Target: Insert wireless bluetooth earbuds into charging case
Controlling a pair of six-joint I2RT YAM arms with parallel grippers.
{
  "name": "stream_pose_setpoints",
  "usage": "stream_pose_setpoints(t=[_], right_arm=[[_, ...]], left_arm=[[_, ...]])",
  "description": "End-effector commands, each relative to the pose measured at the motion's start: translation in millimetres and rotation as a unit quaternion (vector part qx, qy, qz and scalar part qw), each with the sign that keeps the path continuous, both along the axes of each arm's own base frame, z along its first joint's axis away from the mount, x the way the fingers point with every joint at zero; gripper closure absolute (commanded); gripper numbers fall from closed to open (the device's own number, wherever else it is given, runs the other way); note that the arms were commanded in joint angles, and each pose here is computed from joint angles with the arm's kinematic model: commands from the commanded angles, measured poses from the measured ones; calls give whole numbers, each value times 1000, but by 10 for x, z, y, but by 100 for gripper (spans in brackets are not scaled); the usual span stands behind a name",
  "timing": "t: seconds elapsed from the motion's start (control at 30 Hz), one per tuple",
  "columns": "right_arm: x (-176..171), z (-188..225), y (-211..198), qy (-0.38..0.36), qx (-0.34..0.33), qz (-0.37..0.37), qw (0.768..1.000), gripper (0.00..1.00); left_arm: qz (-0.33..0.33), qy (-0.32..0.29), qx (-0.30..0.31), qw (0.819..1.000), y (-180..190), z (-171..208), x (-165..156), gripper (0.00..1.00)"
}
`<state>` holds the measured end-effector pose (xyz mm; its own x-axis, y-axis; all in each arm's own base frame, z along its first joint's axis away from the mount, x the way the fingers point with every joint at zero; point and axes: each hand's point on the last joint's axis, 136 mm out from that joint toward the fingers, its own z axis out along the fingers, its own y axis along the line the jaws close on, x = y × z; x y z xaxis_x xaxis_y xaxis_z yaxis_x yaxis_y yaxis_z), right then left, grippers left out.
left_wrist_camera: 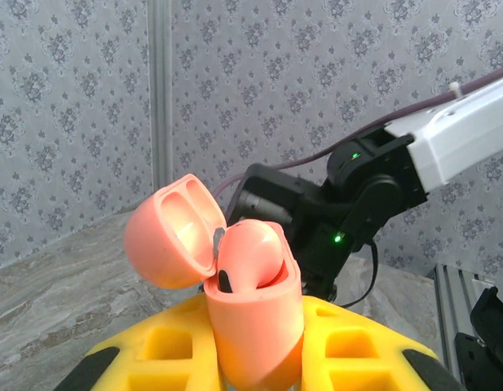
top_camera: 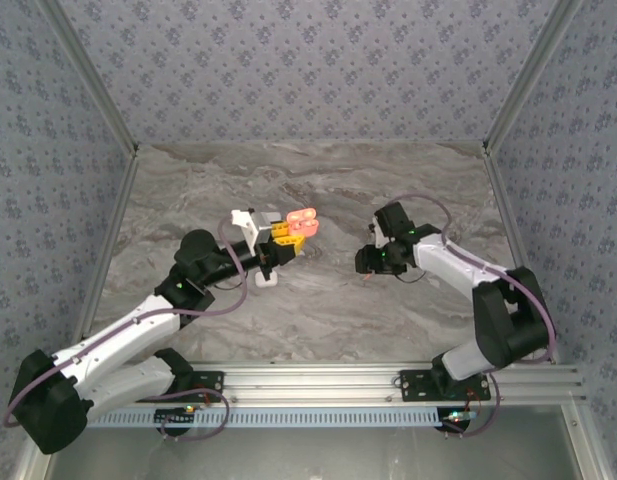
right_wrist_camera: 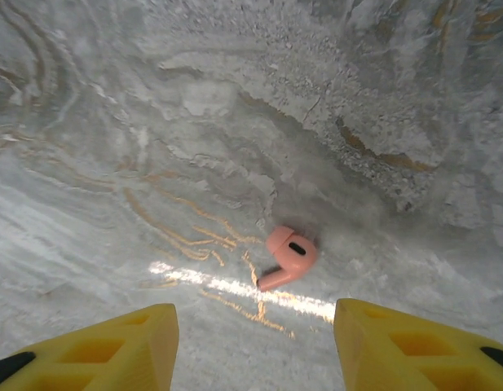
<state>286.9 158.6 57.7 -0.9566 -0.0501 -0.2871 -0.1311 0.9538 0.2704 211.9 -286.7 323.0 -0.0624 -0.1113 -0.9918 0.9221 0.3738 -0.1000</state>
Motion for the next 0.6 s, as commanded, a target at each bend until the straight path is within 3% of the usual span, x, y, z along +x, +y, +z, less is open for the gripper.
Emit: stream_pose_setpoints(t=[0.0,0.57], right_arm=[[95,-110,7,-1,-25,-11,1000,47],[157,-317,149,21,-66,20,997,63]], left_arm=[[-1,-10,-10,1000,6,73,-33,100],[5,-3,-1,1000,15,12,-16,100]])
